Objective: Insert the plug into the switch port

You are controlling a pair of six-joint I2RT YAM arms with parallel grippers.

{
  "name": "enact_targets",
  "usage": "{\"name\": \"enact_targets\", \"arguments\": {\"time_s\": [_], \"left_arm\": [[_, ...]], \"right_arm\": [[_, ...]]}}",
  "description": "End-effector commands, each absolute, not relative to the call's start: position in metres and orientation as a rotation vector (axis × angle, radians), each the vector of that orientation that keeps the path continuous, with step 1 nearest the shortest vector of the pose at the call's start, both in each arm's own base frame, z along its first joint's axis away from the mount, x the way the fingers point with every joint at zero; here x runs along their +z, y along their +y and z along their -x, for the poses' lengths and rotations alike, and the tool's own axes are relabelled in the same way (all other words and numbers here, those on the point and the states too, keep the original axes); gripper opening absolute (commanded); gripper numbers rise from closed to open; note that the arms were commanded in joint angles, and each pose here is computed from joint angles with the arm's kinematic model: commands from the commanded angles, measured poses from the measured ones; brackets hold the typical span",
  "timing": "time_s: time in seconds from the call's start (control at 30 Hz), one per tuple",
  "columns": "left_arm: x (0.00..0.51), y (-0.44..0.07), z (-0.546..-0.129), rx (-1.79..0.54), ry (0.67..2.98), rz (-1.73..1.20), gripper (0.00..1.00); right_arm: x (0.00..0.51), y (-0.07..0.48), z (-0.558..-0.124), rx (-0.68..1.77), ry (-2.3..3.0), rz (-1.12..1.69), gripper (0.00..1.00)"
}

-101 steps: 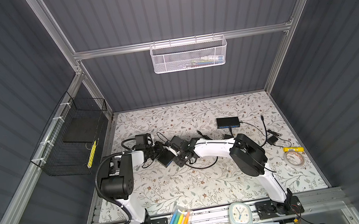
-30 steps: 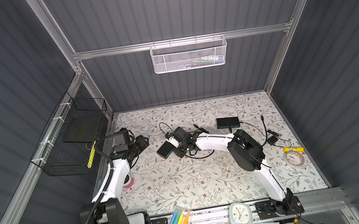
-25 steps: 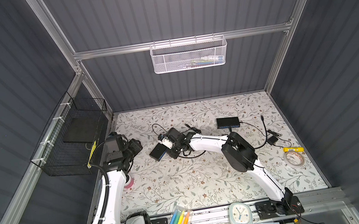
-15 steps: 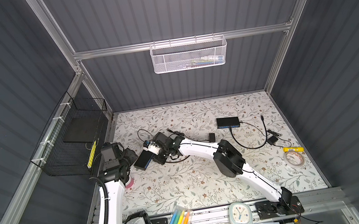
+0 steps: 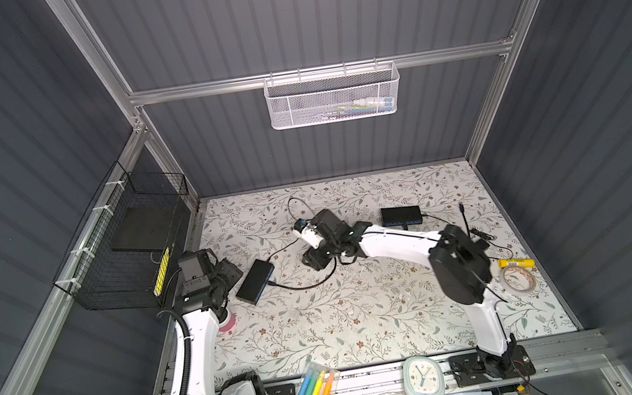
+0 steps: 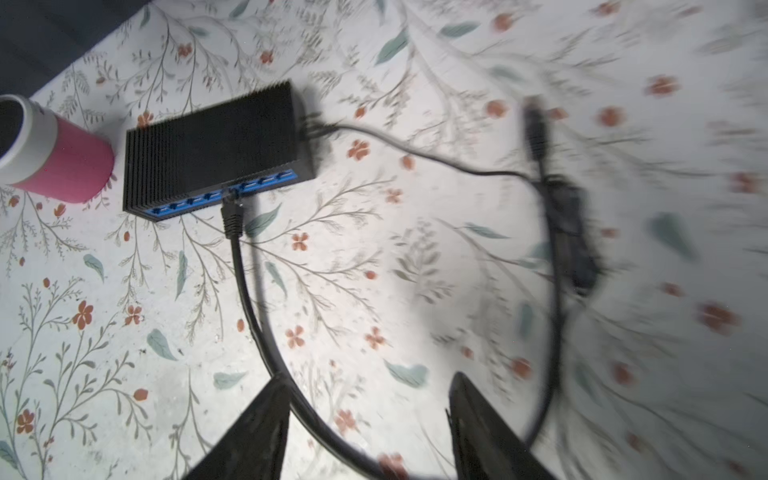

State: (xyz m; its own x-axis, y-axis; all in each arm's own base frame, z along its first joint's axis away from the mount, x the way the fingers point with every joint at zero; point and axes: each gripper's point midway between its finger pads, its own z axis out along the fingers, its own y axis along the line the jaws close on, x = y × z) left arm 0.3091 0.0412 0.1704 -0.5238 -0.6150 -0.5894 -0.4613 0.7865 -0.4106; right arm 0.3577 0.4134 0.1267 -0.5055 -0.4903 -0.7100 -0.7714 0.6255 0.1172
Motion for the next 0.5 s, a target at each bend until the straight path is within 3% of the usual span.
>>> {"name": "enact_targets", "arguments": {"time_s": [0.0, 0.07, 0.3, 0.47], "left_arm": [[0.191, 0.060, -0.323, -0.171, 2.082, 0.774, 0.91], [0.192, 0.069, -0.323, -0.122, 2.025, 0.783, 1.00], [0.173, 0.073, -0.329, 0.070, 1.905, 0.687, 1.00], [0.143, 0.060, -0.342, 0.208, 1.924, 0.527, 1.00]], "right_arm": [[0.192, 0.359, -0.378, 0.489, 2.067, 0.767, 0.66], [0.208, 0.308, -0.384, 0.415, 2.043, 0.639, 0.70], [0.212, 0.115, -0.374, 0.042, 1.940, 0.127, 0.77], [0.187, 0.015, -0.343, -0.165, 1.822, -0.143, 0.81]]}}
